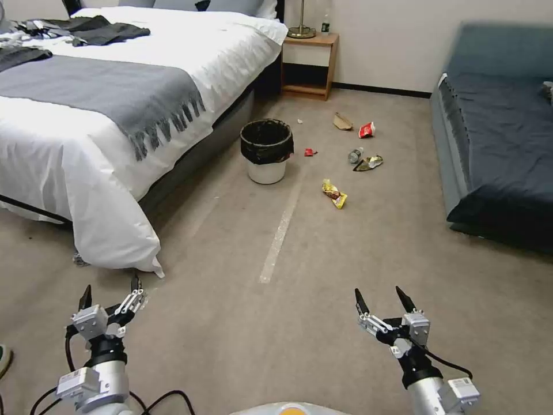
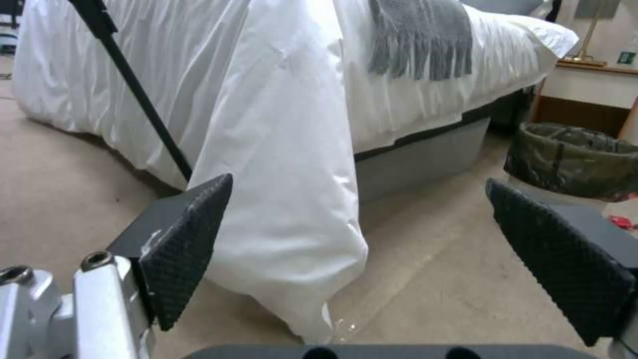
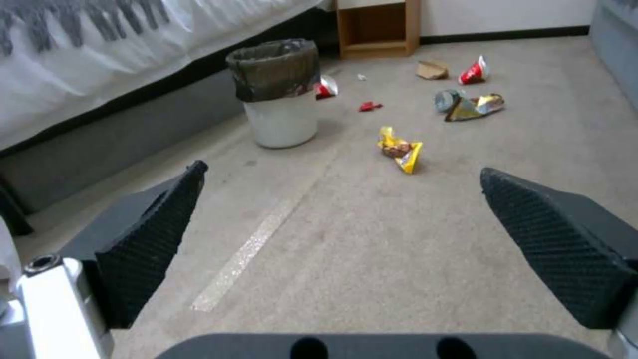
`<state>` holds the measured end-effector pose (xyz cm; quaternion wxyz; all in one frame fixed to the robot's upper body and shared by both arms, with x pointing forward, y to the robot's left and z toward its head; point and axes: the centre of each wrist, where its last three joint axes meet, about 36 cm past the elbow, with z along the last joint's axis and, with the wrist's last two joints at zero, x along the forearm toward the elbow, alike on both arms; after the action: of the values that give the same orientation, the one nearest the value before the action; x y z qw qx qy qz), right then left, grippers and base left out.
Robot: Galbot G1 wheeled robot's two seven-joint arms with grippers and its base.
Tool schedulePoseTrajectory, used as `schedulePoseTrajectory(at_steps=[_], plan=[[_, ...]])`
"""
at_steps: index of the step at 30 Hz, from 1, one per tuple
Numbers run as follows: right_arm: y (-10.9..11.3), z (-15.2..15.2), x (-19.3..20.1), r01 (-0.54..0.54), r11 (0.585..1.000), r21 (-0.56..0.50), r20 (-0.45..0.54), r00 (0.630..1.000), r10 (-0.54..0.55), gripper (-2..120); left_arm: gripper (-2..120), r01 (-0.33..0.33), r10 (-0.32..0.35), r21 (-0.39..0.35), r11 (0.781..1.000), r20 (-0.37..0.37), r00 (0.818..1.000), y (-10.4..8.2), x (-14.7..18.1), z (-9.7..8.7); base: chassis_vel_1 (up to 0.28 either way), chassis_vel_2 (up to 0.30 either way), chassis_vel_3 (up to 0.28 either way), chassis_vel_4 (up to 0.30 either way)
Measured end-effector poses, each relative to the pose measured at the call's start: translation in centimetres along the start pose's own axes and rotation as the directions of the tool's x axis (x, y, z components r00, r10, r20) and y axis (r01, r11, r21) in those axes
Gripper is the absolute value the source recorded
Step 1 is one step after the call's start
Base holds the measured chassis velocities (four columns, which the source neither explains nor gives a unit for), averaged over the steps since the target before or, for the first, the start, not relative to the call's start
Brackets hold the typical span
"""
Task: Pick up the trash can from the floor.
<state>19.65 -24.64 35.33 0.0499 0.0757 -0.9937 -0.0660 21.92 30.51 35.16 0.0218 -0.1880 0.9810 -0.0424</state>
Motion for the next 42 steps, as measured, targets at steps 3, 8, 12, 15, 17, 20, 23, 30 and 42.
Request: schedulePoseTrajectory(at_steps=[3, 8, 12, 15, 17, 20, 23, 30, 42], plan=[[-0.04, 0.11, -0.01, 0.008, 1.0, -0.003, 0.004, 1.0, -0.008, 100, 93, -0.001, 0.001, 0.0, 1.0, 0.0, 1.0, 0.0, 0.01, 0.0, 0.0, 0.0, 0.0, 0.0], [-0.03, 0.17, -0.06, 0.008, 1.0, -0.008, 0.006, 1.0, -0.008, 100, 93, -0.004, 0.004, -0.001, 1.0, 0.001, 1.0, 0.03, 0.01, -0.06, 0.0, 0.0, 0.0, 0.0], [0.01, 0.2, -0.13, 0.013, 1.0, -0.011, 0.007, 1.0, -0.013, 100, 93, -0.007, 0.007, 0.0, 1.0, 0.004, 1.0, 0.13, 0.03, -0.15, 0.0, 0.0, 0.0, 0.0], [-0.02, 0.18, -0.13, 0.022, 1.0, -0.018, 0.011, 1.0, -0.022, 100, 93, -0.009, 0.009, 0.0, 1.0, 0.005, 1.0, 0.18, 0.05, -0.15, 0.0, 0.0, 0.0, 0.0], [-0.16, 0.14, -0.08, 0.032, 0.999, -0.023, 0.014, 0.999, -0.031, 100, 93, -0.012, 0.012, 0.0, 1.0, 0.006, 1.0, 0.17, 0.03, -0.19, 0.0, 0.0, 0.0, 0.0], [-0.34, 0.13, -0.02, 0.038, 0.999, -0.028, 0.02, 0.999, -0.037, 100, 93, -0.017, 0.017, -0.001, 1.0, 0.009, 1.0, 0.14, -0.05, -0.29, 0.0, 0.0, 0.0, 0.0], [-0.41, 0.17, 0.0, 0.038, 0.999, -0.031, 0.023, 0.999, -0.038, 100, 93, -0.021, 0.021, -0.003, 1.0, 0.011, 1.0, 0.16, -0.1, -0.36, 0.0, 0.0, 0.0, 0.0], [-0.42, 0.19, -0.09, 0.041, 0.999, -0.033, 0.029, 0.999, -0.04, 100, 93, -0.023, 0.023, -0.006, 1.0, 0.01, 1.0, 0.26, -0.04, -0.36, 0.0, 0.0, 0.0, 0.0], [-0.64, 0.4, 0.06, 0.054, 0.998, -0.028, 0.039, 0.998, -0.053, 100, 93, -0.024, 0.024, -0.006, 1.0, 0.018, 1.0, 0.34, 0.11, -0.33, -0.021, 0.021, 0.017, -0.024]])
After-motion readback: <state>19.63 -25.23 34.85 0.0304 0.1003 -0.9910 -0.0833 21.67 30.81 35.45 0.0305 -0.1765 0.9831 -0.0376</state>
